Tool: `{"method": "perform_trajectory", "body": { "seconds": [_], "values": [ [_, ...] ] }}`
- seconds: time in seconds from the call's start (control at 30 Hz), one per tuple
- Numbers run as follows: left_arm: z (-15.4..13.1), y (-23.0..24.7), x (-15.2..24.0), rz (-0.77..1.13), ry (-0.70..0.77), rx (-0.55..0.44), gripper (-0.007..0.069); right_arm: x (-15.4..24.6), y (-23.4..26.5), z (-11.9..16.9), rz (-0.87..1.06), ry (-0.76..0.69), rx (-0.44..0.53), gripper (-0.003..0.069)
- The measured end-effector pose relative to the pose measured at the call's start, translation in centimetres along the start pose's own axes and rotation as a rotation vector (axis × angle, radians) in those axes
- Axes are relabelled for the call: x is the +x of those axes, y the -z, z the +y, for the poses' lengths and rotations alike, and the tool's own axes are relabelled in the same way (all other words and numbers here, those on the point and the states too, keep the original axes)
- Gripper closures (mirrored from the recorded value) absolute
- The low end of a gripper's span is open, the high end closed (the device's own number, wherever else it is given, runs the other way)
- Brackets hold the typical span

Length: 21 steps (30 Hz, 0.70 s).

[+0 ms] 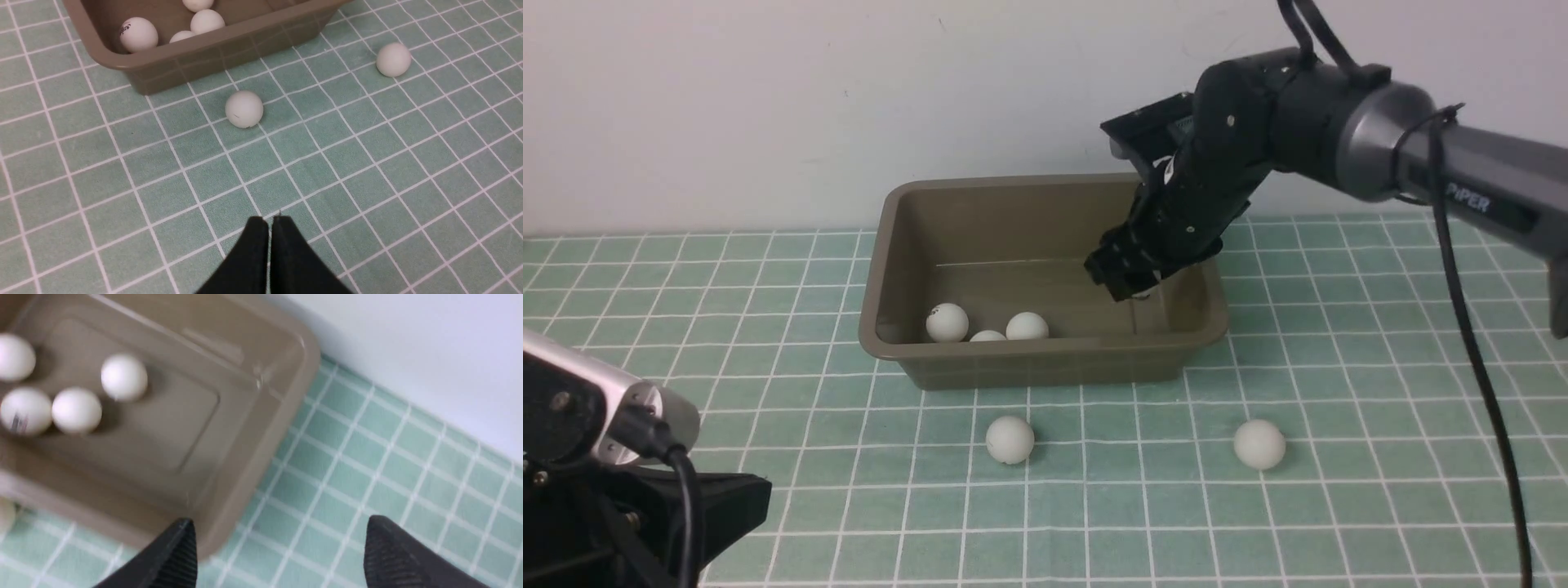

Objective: Put the table tennis balls in the box on the green coffee tablecloth.
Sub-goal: 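Release the ping pong ball into the bin and lift the gripper away, then reach for and grasp a ping pong ball on the table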

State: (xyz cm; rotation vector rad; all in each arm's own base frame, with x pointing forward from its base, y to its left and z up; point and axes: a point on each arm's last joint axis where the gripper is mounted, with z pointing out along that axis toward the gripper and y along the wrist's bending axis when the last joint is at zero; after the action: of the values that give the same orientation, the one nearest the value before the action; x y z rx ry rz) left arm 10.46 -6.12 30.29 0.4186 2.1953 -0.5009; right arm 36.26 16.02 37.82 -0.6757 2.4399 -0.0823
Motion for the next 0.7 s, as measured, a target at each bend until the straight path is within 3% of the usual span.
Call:
{"method": "perform_trajectory", "body": {
  "seconds": [0.13,0.33,0.7],
  "values": [
    [0.0,0.0,0.0,0.002,0.000,0.000,0.0629,5.0,0.2,-0.4,0.118,-0.029,-0.003,0.0161],
    [0.0,0.0,0.1,0.011,0.000,0.002,0.0629,10.1,-3.1,1.2,0.159,-0.040,-0.052,0.0161],
    [-0.1,0.0,0.5,0.051,0.000,0.009,0.0629,12.9,-9.9,3.4,0.213,-0.069,-0.134,0.0161]
  ]
}}
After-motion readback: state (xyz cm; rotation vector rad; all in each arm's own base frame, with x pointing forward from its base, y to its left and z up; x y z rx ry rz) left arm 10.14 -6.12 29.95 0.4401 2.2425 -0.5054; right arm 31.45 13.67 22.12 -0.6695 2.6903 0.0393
